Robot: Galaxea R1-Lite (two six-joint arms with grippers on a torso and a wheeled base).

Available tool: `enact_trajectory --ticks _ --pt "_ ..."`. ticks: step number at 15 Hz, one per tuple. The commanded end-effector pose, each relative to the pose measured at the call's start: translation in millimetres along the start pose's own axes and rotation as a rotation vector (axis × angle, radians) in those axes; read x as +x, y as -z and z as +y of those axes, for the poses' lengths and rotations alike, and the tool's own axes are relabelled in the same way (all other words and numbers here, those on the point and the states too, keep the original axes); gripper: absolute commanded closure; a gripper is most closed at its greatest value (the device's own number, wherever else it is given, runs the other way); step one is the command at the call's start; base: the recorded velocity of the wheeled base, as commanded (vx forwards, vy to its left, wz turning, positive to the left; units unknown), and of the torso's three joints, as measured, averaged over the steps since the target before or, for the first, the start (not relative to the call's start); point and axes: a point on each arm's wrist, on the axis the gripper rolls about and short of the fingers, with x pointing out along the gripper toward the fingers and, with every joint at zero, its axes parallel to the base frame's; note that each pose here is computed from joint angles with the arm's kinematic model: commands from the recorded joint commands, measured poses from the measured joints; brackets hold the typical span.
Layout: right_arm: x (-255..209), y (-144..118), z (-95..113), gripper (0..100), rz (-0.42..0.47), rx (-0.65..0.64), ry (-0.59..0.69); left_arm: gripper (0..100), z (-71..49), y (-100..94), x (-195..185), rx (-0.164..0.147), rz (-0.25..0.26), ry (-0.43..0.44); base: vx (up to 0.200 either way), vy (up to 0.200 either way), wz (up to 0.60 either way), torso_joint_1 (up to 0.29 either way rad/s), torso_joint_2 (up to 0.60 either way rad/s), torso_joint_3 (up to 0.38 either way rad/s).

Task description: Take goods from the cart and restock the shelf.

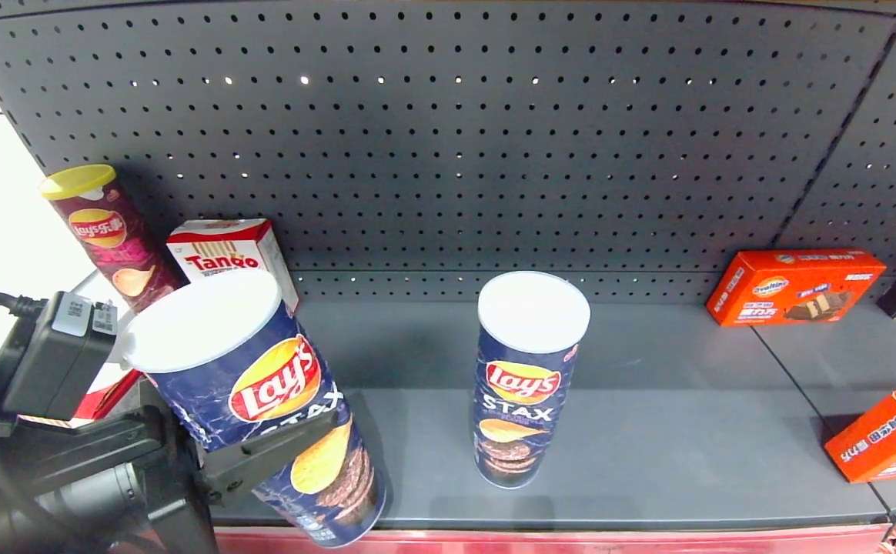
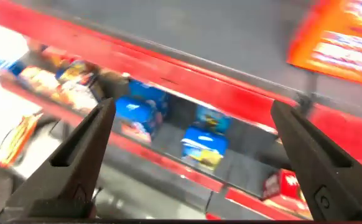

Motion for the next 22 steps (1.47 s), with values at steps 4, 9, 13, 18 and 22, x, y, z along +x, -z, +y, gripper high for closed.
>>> enact_trajectory --ticks 4,9,13,18,22 --pt "-9 3 5 0 -0.019 0.075 0.375 100 -0.4 1.5 -1 -0.002 0.003 0.002 0.000 0.000 0.00 0.000 0.00 0.000" --pt "-12 4 7 0 -0.067 0.084 0.415 100 -1.7 -1.6 0 0.006 -0.009 0.013 0.000 0.000 0.00 0.000 0.00 0.000" --pt "-8 7 10 0 -0.100 0.047 0.262 100 -3.3 -5.2 -5 0.014 -0.028 0.044 0.000 0.000 0.00 0.000 0.00 0.000" --pt "-7 11 10 0 -0.069 0.085 0.260 100 -4.2 -5.9 -6 0.015 -0.032 0.049 0.000 0.000 0.00 0.000 0.00 0.000" --pt "-7 11 10 0 -0.069 0.088 0.258 100 -3.2 -11.6 -2 0.019 -0.040 0.060 0.000 0.000 0.00 0.000 0.00 0.000"
